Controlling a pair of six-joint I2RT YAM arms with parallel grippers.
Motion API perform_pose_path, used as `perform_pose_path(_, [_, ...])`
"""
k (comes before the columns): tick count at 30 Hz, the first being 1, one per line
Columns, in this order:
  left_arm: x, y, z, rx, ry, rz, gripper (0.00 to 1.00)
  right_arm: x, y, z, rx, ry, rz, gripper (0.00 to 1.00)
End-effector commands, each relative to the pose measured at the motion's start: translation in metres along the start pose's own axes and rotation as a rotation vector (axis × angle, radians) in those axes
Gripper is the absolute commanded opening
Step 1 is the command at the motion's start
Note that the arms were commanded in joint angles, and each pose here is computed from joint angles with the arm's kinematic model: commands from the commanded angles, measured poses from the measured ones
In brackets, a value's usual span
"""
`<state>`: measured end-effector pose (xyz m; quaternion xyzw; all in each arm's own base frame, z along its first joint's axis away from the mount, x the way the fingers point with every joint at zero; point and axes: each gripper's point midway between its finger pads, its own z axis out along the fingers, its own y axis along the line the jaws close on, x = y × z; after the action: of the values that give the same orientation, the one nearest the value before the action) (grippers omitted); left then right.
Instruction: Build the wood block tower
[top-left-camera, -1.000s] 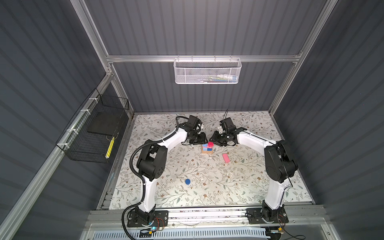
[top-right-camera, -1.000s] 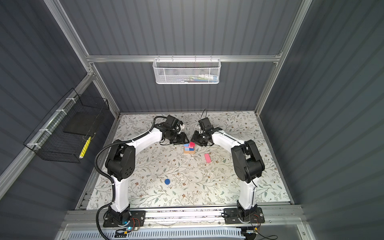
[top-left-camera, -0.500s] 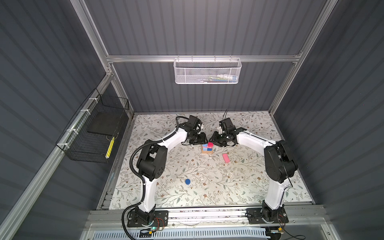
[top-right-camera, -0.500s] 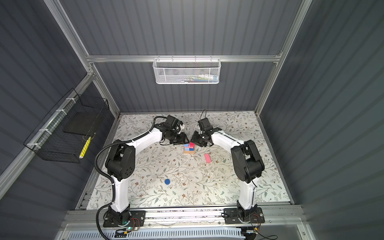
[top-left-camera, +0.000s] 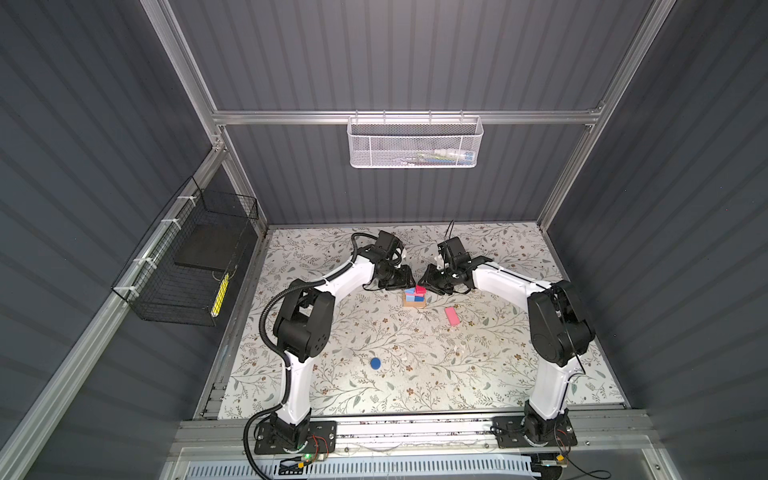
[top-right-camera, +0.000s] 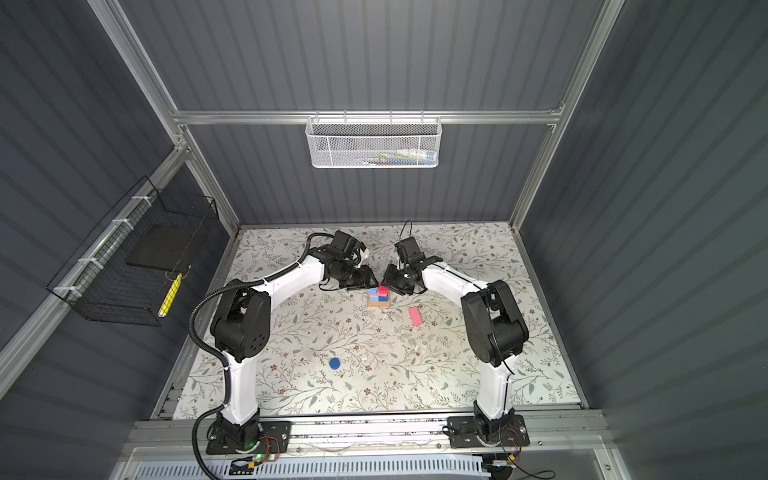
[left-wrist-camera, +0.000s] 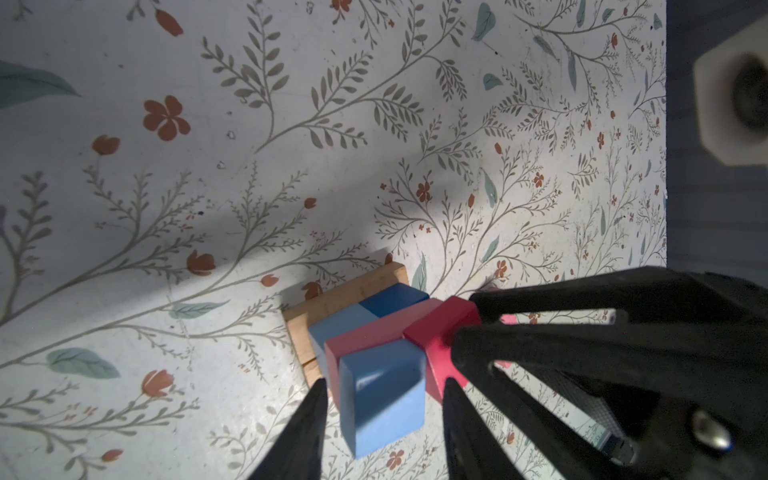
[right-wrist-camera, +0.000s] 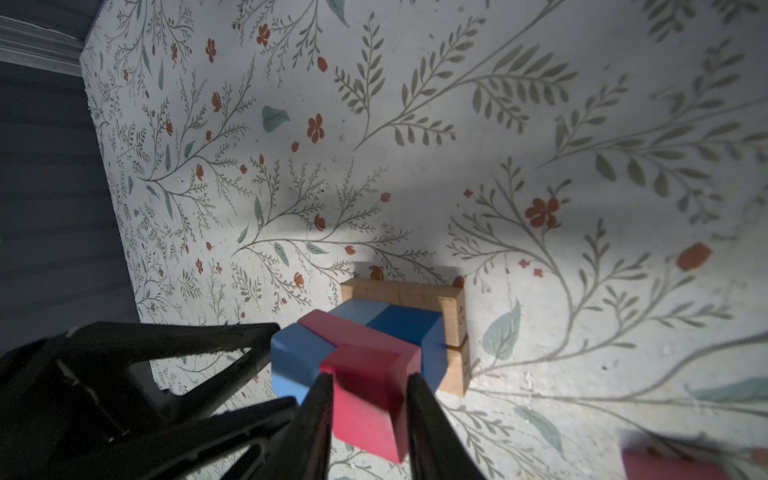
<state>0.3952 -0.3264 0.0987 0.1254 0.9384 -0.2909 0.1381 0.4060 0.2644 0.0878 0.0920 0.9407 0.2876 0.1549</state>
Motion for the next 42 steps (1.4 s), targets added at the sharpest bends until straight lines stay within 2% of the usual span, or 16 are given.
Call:
perform_pose_path(1, [-0.0026, -0.0099, -0.0110, 0.005, -0.007, -0.003, 0.44, 0.0059, -0.0034, -0.0056, 0.022, 0.003, 0.007, 0.32])
perform_pose_path(23, [-0.0042, -0.0147, -0.0142, 0.023, -0.012, -0.013, 0.33, 0.0072, 0.0002, -0.0097, 0.016, -0.002, 0.001, 0.29])
perform_pose_path(38, [-0.0031, -0.0174, -0.0144, 0.031, -0.009, -0.023, 0.34, 0.0099, 0.0024, -0.0090, 0.014, 0.003, 0.001, 0.29])
perform_pose_path(42, [-0.0031, -0.0173, -0.0143, 0.031, -0.009, -0.027, 0.42, 0.0096, 0.0006, -0.0092, 0.020, 0.001, 0.003, 0.31])
